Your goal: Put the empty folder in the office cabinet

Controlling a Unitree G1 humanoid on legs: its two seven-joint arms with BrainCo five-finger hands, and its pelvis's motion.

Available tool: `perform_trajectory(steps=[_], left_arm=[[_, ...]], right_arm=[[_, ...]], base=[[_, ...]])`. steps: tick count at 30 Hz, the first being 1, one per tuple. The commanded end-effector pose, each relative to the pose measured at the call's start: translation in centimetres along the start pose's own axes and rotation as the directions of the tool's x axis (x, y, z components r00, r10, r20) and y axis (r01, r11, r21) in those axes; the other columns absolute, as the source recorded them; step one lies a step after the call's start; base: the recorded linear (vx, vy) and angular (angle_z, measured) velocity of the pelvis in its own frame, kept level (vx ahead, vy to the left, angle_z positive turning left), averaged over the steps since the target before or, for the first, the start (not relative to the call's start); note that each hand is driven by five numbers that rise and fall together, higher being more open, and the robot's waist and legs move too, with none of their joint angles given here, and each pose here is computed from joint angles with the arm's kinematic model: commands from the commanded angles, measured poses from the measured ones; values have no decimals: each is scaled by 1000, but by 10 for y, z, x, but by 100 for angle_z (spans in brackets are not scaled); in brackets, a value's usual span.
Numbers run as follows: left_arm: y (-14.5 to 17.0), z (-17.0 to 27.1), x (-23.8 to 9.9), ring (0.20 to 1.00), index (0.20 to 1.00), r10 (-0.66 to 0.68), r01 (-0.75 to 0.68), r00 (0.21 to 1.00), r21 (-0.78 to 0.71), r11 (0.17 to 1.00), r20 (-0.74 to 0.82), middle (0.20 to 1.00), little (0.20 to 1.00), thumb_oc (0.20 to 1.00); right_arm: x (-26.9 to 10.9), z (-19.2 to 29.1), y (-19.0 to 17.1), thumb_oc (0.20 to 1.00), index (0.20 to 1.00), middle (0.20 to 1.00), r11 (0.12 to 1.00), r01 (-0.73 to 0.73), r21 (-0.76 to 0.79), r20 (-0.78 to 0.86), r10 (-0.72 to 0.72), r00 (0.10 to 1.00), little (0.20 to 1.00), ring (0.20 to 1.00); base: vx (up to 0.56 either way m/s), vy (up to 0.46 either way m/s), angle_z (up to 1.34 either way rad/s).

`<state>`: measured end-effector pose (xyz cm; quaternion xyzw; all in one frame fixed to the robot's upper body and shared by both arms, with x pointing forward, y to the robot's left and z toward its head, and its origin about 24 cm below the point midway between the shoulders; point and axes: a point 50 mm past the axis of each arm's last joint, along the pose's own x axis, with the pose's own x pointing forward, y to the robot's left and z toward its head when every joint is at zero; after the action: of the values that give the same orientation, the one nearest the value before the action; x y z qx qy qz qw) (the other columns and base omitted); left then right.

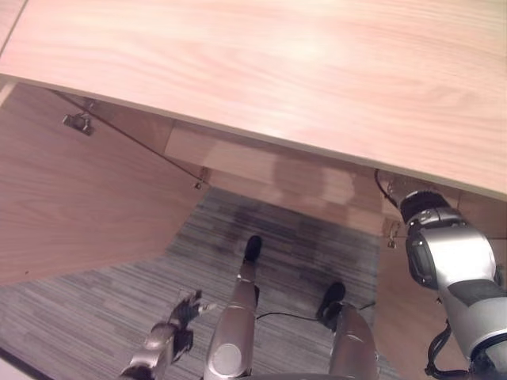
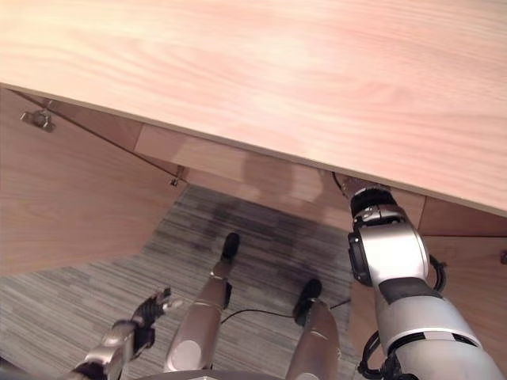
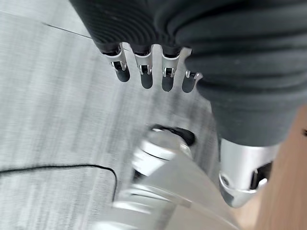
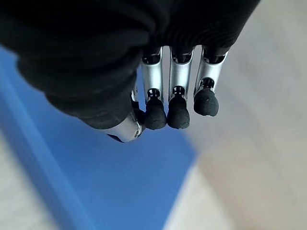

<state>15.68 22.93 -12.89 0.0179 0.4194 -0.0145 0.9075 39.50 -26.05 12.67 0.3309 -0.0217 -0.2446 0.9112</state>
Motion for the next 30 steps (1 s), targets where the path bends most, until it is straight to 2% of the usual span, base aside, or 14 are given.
perform_trajectory(steps=[1, 14, 24, 28, 30], left_arm=[[-6, 54, 17, 1000, 1000, -24, 20, 991, 28, 999, 128, 1000, 1000, 1000], [-18, 102, 31, 1000, 1000, 32, -16, 976, -76, 997, 215, 1000, 1000, 1000], [-23, 110, 33, 1000, 1000, 45, -24, 973, -93, 995, 228, 1000, 1000, 1000], [-23, 106, 33, 1000, 1000, 45, -24, 976, -95, 995, 215, 1000, 1000, 1000], [-21, 102, 32, 1000, 1000, 46, -24, 975, -104, 994, 218, 1000, 1000, 1000]], right_arm=[[0, 11, -1, 200, 200, 200, 998, -33, 59, 52, 30, 998, 200, 200], [-45, -99, -59, 200, 200, 200, 1000, 18, -6, -220, -18, 975, 200, 200], [-76, -143, -94, 200, 200, 200, 995, 84, -62, -370, -100, 923, 200, 200], [-83, -151, -96, 200, 200, 200, 993, 42, -111, -399, -83, 913, 200, 200], [-83, -146, -85, 200, 200, 200, 988, -55, -144, -364, -1, 932, 200, 200]], base=[[0, 0, 0], [0, 0, 0], [0, 0, 0], [4, 10, 0], [14, 36, 0]])
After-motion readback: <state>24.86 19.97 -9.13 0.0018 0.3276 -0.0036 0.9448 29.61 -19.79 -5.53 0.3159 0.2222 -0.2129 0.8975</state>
